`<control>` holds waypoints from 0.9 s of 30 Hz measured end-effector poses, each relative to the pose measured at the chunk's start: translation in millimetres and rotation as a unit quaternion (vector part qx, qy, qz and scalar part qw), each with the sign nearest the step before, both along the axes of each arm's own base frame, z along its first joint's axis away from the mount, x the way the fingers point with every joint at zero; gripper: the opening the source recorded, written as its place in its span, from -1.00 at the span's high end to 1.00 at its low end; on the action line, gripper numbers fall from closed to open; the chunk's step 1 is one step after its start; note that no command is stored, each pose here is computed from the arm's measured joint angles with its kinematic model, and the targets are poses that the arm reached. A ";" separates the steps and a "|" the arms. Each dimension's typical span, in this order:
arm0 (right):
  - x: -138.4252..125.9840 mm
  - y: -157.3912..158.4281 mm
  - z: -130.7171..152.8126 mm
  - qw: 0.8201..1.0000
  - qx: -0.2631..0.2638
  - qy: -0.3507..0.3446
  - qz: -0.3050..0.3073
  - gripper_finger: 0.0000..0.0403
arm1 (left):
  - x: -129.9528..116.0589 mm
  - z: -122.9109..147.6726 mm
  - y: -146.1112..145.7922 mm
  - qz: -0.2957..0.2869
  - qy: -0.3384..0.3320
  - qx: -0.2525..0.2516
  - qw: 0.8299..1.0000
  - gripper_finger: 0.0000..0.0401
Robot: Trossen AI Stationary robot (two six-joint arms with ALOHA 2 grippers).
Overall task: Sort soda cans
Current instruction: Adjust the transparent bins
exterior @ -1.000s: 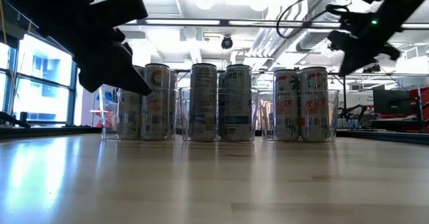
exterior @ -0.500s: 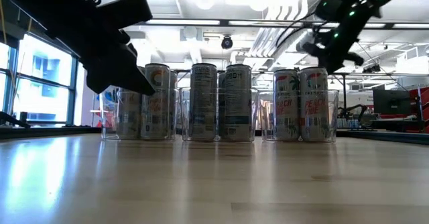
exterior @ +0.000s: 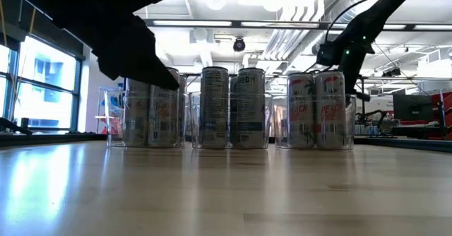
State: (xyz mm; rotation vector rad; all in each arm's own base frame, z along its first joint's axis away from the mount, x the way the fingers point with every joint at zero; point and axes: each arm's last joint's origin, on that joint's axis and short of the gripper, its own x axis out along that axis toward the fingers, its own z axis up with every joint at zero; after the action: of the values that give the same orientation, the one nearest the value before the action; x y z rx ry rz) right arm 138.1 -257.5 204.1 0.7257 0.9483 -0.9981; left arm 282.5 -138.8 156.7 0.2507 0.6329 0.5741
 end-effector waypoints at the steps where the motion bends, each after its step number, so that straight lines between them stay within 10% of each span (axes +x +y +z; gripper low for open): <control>1: 2.6 0.2 -1.8 1.000 0.006 -0.008 0.008 1.00 | 0.6 0.4 -0.3 -0.002 -0.002 0.000 1.000 1.00; 17: 47.0 -4.4 -22.8 0.995 -0.027 -0.062 0.072 1.00 | 2.3 1.4 -0.8 -0.006 -0.007 0.000 1.000 1.00; 27: 16.2 26.0 44.4 0.989 -0.132 0.003 0.062 1.00 | -16.0 41.8 -6.0 -0.025 -0.054 -0.031 0.998 1.00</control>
State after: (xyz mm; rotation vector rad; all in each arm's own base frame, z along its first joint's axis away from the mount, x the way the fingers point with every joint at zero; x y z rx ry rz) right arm 154.3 -231.6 248.5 0.4365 0.8359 -0.9934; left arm 266.5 -144.7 198.5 0.1756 0.5373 0.5148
